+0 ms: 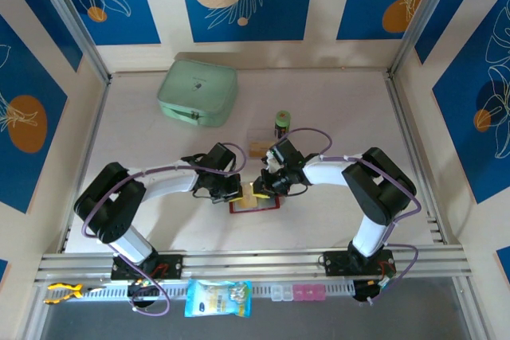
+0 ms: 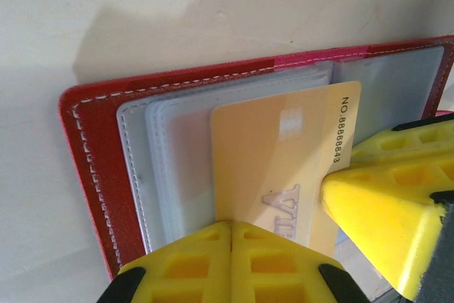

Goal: Take the credit cards out of the card holder

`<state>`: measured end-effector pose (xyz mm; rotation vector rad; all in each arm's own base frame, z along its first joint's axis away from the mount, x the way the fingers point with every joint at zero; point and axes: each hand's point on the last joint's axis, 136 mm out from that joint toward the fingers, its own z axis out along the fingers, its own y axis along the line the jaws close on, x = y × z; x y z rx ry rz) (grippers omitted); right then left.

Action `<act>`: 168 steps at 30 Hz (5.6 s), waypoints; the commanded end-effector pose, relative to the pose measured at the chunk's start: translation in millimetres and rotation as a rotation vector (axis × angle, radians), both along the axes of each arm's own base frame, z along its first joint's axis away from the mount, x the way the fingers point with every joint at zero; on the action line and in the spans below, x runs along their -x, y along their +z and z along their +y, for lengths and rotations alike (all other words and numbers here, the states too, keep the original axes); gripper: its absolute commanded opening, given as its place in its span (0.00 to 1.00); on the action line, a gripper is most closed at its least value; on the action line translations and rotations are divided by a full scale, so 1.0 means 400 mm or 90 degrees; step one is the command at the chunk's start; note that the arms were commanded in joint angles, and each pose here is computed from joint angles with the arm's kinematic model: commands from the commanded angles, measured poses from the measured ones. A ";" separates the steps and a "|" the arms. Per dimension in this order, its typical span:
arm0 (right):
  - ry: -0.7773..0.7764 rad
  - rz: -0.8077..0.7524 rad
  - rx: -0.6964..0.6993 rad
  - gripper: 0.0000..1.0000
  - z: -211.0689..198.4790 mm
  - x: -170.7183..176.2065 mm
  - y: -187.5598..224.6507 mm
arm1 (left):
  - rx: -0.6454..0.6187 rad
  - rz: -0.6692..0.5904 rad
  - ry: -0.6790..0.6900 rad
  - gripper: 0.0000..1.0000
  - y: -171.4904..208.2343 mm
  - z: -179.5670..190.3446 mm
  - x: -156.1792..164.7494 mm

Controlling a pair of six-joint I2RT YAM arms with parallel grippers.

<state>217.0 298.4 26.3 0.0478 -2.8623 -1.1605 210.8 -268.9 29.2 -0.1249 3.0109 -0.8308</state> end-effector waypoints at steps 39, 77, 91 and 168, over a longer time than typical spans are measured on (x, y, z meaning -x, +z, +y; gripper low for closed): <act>0.037 -0.054 0.101 0.15 -0.063 0.003 0.065 | -0.028 0.012 -0.008 0.03 -0.021 0.022 0.022; 0.179 -0.184 0.149 0.04 -0.110 0.014 0.186 | 0.004 -0.050 -0.003 0.12 0.074 0.013 -0.007; 0.616 -0.443 0.189 0.00 -0.156 -0.030 0.218 | 0.004 -0.106 0.036 0.15 0.103 0.071 -0.023; 0.152 -0.237 0.119 0.14 -0.064 -0.176 0.239 | 0.005 -0.024 0.063 0.06 -0.008 0.086 -0.034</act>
